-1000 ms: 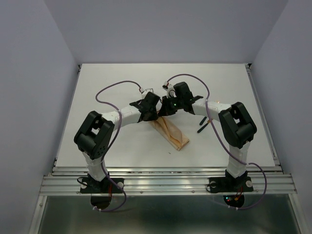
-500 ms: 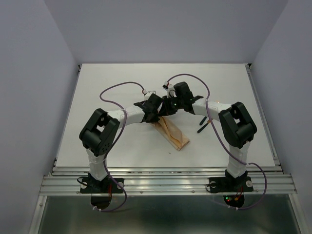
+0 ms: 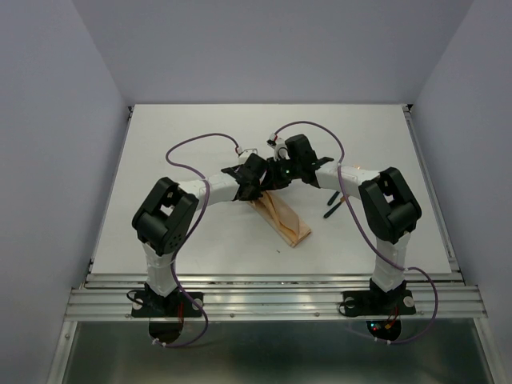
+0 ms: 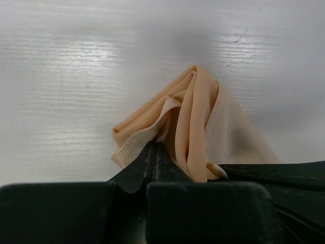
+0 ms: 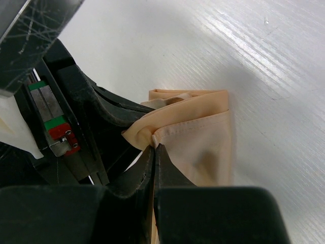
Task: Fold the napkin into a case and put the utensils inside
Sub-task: Grasp the top corner of the smaller rectangle folded napkin from the folded napkin.
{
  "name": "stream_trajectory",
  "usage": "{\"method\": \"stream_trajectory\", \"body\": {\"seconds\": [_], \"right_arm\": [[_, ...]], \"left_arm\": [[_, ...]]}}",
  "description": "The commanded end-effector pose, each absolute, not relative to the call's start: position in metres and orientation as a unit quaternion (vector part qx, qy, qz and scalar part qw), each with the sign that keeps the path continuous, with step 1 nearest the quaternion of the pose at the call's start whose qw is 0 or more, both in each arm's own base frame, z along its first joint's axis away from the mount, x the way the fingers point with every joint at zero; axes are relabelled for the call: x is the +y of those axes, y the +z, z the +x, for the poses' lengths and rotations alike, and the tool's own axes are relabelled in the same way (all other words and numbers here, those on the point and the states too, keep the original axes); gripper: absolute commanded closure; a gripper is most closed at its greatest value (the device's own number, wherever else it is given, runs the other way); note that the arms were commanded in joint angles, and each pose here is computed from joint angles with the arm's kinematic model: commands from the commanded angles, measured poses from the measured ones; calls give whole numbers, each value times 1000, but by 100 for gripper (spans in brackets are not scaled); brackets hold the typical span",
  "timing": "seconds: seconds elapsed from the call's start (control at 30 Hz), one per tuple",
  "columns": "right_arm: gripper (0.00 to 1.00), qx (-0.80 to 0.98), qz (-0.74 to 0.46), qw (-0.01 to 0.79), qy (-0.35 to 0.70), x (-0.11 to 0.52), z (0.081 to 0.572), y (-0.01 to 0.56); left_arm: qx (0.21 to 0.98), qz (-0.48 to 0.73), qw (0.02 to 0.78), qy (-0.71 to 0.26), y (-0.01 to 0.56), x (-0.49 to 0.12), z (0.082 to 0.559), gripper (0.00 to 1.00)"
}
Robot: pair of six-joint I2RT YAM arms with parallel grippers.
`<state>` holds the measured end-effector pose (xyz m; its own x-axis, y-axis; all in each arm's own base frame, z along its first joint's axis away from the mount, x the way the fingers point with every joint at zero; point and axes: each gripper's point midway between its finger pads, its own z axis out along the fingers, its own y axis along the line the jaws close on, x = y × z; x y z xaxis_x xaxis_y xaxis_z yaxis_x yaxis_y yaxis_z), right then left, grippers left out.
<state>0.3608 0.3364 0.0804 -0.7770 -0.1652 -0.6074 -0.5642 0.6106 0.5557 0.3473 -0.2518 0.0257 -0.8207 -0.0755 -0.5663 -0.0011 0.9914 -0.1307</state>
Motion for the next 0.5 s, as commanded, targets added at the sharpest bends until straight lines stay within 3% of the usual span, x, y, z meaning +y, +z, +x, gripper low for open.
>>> {"method": "stream_trajectory", "body": {"seconds": [0.0, 0.47], "right_arm": [[99, 847, -218, 291, 387, 335, 369, 98], [99, 886, -172, 263, 341, 318, 367, 62]], "left_arm": [[951, -10, 302, -64, 37, -254, 347, 100], [931, -13, 292, -220, 67, -270, 342, 100]]}}
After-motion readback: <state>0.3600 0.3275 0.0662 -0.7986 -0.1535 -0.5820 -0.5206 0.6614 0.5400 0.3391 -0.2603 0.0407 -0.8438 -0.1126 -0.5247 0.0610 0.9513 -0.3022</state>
